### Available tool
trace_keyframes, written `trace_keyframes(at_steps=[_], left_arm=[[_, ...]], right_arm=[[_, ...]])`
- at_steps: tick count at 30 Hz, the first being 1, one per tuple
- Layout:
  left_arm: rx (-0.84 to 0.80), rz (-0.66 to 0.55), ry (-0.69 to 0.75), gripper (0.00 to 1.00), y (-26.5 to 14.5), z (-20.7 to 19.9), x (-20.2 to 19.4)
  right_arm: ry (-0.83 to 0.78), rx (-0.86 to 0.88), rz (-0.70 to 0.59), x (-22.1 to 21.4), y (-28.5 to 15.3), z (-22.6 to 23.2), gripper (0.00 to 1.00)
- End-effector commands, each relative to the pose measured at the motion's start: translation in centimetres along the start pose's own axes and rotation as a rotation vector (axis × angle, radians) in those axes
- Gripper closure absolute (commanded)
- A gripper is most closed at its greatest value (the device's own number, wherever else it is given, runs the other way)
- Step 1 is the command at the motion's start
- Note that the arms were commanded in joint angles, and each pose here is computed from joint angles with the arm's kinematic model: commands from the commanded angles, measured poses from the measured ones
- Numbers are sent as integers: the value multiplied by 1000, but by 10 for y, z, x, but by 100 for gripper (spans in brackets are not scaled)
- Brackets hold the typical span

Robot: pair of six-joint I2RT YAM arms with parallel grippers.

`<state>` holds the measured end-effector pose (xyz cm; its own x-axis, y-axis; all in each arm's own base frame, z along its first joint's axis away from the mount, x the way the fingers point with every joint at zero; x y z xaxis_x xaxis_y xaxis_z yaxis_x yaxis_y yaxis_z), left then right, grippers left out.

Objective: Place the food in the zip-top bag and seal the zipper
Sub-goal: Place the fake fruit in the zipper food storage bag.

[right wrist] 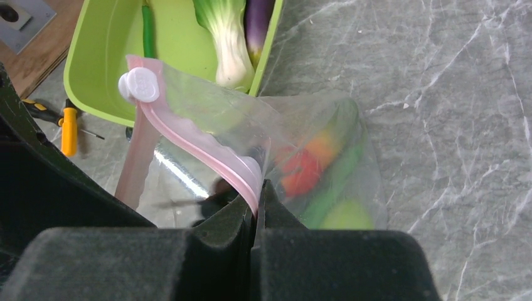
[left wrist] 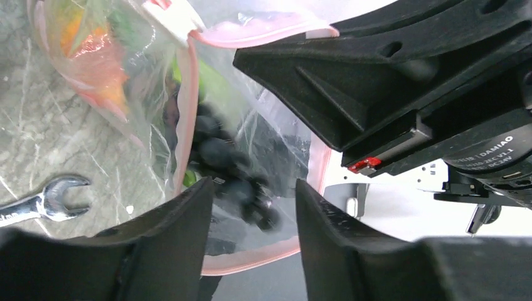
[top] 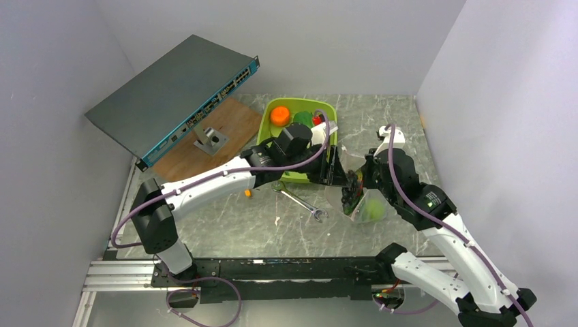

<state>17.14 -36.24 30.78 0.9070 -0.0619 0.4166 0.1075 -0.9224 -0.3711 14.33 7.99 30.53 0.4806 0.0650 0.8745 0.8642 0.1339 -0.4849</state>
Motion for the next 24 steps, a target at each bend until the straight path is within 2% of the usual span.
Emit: trace_keyframes(at_steps=[1, 4, 8, 15, 19, 24], left_arm=[[-79, -123, 84, 41, -12, -29, 18], [-71, -137, 116, 37, -16, -32, 20], [-57, -180, 163, 36, -27, -34, 20], [53, -327, 249, 36, -54, -25, 20], [207, -459, 237, 36, -71, -6, 19], [479, -658, 159, 33, -89, 34, 21]], right_arm=[[23, 12, -50, 9, -1, 2, 100], [22, 6, -48, 9, 0, 2, 100], [22, -1, -44, 8, 2, 2, 100], [22, -6, -40, 8, 5, 3, 100], [23, -5, -40, 8, 7, 4, 100], [23, -6, -40, 5, 9, 4, 100]])
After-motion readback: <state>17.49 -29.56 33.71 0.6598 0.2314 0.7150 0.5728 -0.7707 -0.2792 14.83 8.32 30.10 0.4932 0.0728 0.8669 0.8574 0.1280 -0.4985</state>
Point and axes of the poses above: each gripper's point midway between its finger pads, its own y axis out along the fingers, its own z axis along the line the jaws close on, x = y × z, the point moved 10 cm from there along -y, back along the fingers, and after that the axes turned 8 degrees about -y, right-handed, at the moved point
